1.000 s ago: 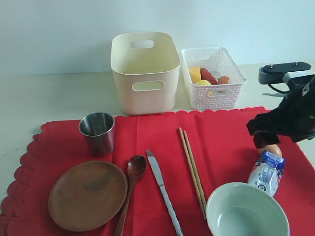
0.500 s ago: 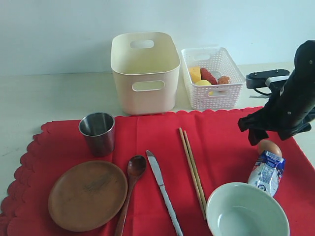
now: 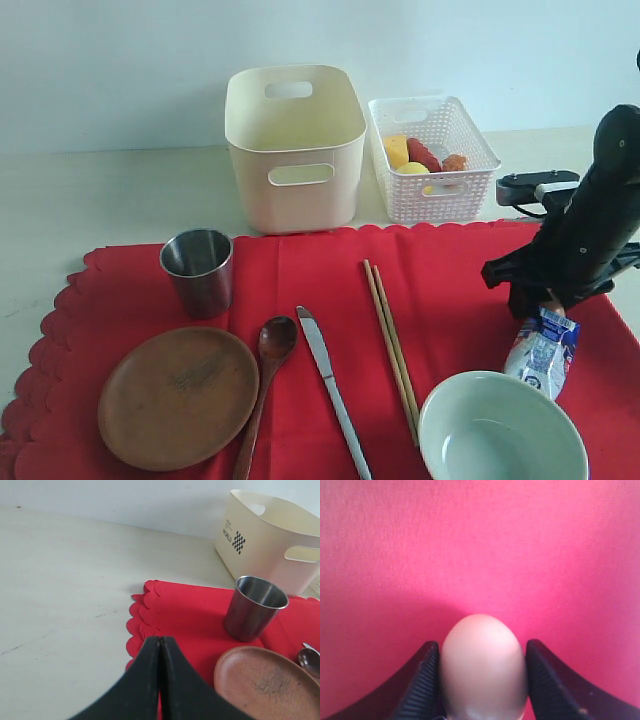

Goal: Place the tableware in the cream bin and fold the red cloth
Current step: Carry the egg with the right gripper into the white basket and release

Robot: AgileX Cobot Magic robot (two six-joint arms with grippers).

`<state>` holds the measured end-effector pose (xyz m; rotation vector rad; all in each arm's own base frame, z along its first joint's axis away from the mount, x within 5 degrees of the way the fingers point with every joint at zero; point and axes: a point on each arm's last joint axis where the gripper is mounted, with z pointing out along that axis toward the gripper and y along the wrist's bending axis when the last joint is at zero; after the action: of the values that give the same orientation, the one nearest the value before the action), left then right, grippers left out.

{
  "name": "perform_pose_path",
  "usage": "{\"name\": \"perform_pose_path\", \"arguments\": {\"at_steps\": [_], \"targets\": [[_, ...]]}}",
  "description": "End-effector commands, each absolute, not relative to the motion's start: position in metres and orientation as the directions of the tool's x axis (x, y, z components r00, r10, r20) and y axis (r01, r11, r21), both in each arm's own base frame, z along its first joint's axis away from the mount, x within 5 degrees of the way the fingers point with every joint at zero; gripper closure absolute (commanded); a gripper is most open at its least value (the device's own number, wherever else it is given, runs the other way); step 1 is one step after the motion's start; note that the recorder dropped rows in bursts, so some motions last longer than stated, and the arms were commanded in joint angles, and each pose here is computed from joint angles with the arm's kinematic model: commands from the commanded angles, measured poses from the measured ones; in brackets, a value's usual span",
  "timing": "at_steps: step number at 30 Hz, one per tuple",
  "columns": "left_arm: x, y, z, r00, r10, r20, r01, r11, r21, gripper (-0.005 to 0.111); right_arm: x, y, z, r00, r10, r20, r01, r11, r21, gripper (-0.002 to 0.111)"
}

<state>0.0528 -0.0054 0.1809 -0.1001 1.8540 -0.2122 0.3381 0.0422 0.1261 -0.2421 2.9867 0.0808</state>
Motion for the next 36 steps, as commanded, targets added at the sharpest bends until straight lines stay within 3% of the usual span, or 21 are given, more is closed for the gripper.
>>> {"name": "perform_pose_path", "arguments": {"at_steps": [1, 2, 12, 23, 28, 36], "targets": [[0.053, -0.005, 0.181, -0.281, -0.18, -0.943, 0.04, 0.979, -0.199, 0.107, 0.341, 0.037, 0.128, -0.971, -0.182, -0.158, -0.185, 0.983, 0.002, 0.102], [0.053, -0.005, 0.181, -0.281, -0.18, -0.943, 0.04, 0.979, -0.199, 0.107, 0.341, 0.037, 0.128, -0.969, -0.188, -0.16, -0.19, 0.982, -0.004, 0.108], [0.053, -0.005, 0.181, -0.281, -0.18, -0.943, 0.04, 0.979, -0.199, 0.107, 0.358, 0.041, 0.177, -0.89, -0.141, -0.433, -0.16, 0.987, 0.007, 0.108], [0.053, -0.005, 0.181, -0.281, -0.18, -0.943, 0.04, 0.979, -0.199, 0.107, 0.429, 0.059, 0.247, -0.767, -0.137, -0.627, -0.241, 0.967, 0.082, 0.108], [0.053, -0.005, 0.181, -0.281, -0.18, -0.943, 0.04, 0.979, -0.199, 0.107, 0.473, 0.065, 0.234, -0.756, -0.138, -0.64, -0.253, 0.963, 0.091, 0.108], [0.053, -0.005, 0.181, -0.281, -0.18, -0.943, 0.04, 0.979, -0.199, 0.107, 0.518, 0.071, 0.175, -0.776, -0.213, -0.594, -0.311, 0.948, 0.066, 0.108]]}}
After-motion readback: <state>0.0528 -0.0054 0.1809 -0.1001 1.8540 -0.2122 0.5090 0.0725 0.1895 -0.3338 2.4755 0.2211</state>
